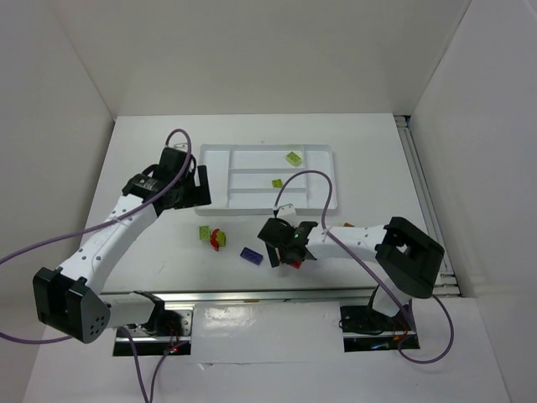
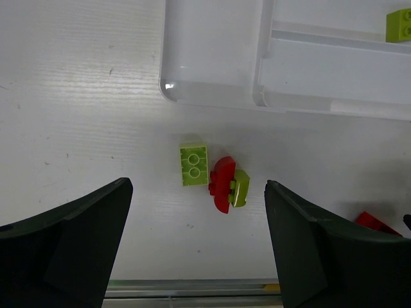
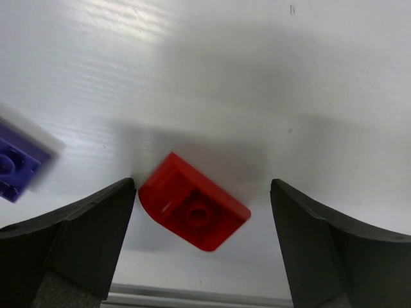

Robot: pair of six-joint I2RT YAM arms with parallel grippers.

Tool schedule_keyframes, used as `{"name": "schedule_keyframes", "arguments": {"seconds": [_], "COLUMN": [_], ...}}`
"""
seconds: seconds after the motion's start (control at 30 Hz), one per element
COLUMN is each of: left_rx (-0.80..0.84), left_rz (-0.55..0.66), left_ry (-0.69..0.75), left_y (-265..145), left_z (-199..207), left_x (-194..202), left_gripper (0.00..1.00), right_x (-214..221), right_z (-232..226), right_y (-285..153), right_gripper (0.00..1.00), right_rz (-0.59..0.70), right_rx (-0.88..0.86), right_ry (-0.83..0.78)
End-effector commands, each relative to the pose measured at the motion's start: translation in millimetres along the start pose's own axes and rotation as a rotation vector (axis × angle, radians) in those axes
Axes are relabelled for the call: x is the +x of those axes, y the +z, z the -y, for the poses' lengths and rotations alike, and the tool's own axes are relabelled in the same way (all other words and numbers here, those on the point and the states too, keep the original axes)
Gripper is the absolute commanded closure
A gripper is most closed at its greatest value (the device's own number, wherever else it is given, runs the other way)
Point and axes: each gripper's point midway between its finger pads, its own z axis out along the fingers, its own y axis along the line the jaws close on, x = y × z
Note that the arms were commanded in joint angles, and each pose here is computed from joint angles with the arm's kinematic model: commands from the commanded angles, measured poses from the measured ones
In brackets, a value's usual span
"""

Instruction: Sort the legos into containers by color

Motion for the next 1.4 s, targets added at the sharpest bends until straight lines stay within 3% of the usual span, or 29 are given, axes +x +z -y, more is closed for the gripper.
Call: {"name": "schedule_keyframes", "arguments": {"seconds": [0.0, 0.2, 0.27, 0.3, 0.33, 0.43, 0.77, 1.07, 1.13, 1.2, 1.27, 1.33, 1.37], "left_rx": [0.021, 0.012, 0.008, 0.008, 0.016, 0.016, 0.022, 0.026, 0.026, 0.026, 0.026, 0.026, 0.026], "left_rz": [0.033, 0.036, 0.028, 0.028, 0.024, 0.024, 0.022, 0.03, 0.03, 0.03, 0.03, 0.03, 0.03], "left_ry": [-0.007, -0.016, -0.014, -0.014, -0.014, -0.014, -0.016, -0.018, -0.018, -0.018, -0.018, -0.018, -0.018], "left_y": [-8, -9, -6, -6, -6, -6, -7, -9, -9, -9, -9, -9, -9], "left_z": [6, 4, 4, 4, 5, 5, 8, 9, 9, 9, 9, 9, 9], "left_x": [-11, -9, -8, -8, -7, -7, -6, -9, -9, -9, -9, -9, -9], "left_gripper": [0.05, 0.05, 0.05, 0.05, 0.05, 0.05, 0.05, 0.05, 0.05, 0.05, 0.05, 0.05, 0.05], "right_x": [1, 7, 10, 10, 8, 15, 21, 3, 2, 6, 3, 3, 1], "right_z": [11, 8, 6, 6, 5, 4, -5, 4, 7, 12, 10, 7, 6], "right_y": [15, 12, 12, 12, 9, 5, -10, 6, 11, 18, 19, 19, 19], "right_gripper": [0.1, 0.35, 0.33, 0.26, 0.13, 0.07, 0.17, 0.33, 0.29, 0.17, 0.17, 0.21, 0.31], "right_rz": [0.003, -0.015, -0.024, -0.024, -0.016, -0.038, -0.039, 0.013, 0.011, -0.013, -0.012, -0.012, -0.005], "right_rx": [0.06, 0.026, 0.003, 0.003, -0.003, -0.039, -0.168, -0.048, -0.009, 0.035, 0.035, 0.019, 0.014], "right_ry": [-0.044, -0.039, -0.036, -0.036, -0.032, -0.056, -0.077, -0.126, -0.136, -0.168, -0.179, -0.185, -0.181]}}
